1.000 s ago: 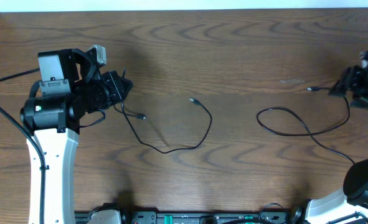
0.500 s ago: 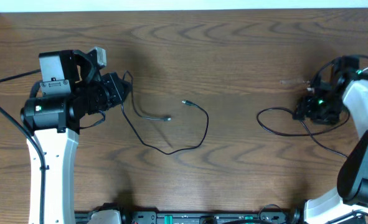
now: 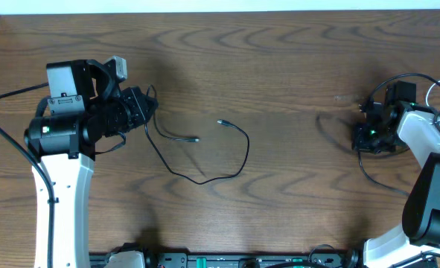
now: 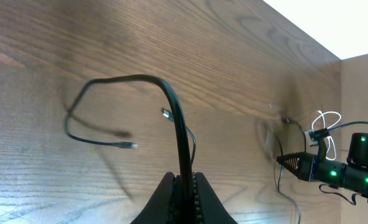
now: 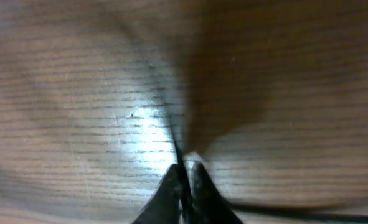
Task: Untangle cables
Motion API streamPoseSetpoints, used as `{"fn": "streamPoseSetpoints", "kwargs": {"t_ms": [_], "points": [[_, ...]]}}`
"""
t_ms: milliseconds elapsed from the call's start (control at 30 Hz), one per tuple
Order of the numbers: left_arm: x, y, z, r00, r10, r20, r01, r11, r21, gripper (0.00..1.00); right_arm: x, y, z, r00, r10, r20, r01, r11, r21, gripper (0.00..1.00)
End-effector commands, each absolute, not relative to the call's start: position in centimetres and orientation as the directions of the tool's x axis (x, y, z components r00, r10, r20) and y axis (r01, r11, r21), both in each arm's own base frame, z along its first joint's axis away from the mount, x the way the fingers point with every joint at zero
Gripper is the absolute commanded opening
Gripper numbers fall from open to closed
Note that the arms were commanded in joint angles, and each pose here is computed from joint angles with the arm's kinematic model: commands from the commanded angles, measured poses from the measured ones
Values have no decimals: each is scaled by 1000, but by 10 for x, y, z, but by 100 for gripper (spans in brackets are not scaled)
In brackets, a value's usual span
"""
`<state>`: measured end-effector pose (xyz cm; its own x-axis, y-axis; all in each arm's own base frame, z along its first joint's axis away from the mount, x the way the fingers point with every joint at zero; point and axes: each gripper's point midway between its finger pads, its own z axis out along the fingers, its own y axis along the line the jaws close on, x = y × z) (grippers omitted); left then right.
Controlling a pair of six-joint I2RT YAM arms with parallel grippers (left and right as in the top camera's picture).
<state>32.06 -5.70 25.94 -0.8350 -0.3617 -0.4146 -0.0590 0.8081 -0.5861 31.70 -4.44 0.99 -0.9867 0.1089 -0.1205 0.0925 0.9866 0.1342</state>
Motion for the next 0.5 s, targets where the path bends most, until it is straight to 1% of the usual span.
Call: {"fn": "streamPoseSetpoints", "kwargs": {"t_ms": [0,100,200,267,333,467], "points": [[320,-57,263,-833,-349,-430,-44,816,-576,8,323,-52,16,-983,124,-139,110,988,106,1],[320,-57,262,-834,-349,-428,-46,816,-576,8,339,-65,36,-968,187,-169,176,981,83,1],[320,-57,262,-834,-349,-427,-47,816,-576,8,364,-81,73,-946,221,-238,208,975,78,1],[320,-57,262,-834,-349,-428,-46,816,-576,8,384,-97,108,-921,238,-310,227,971,70,1],[320,-57,262,-834,-349,-427,-47,816,-576,8,400,-118,144,-880,280,-384,283,958,49,1],[320,-57,262,-834,-349,-428,-46,816,-576,8,418,-167,217,-758,365,-540,424,905,18,1]]}}
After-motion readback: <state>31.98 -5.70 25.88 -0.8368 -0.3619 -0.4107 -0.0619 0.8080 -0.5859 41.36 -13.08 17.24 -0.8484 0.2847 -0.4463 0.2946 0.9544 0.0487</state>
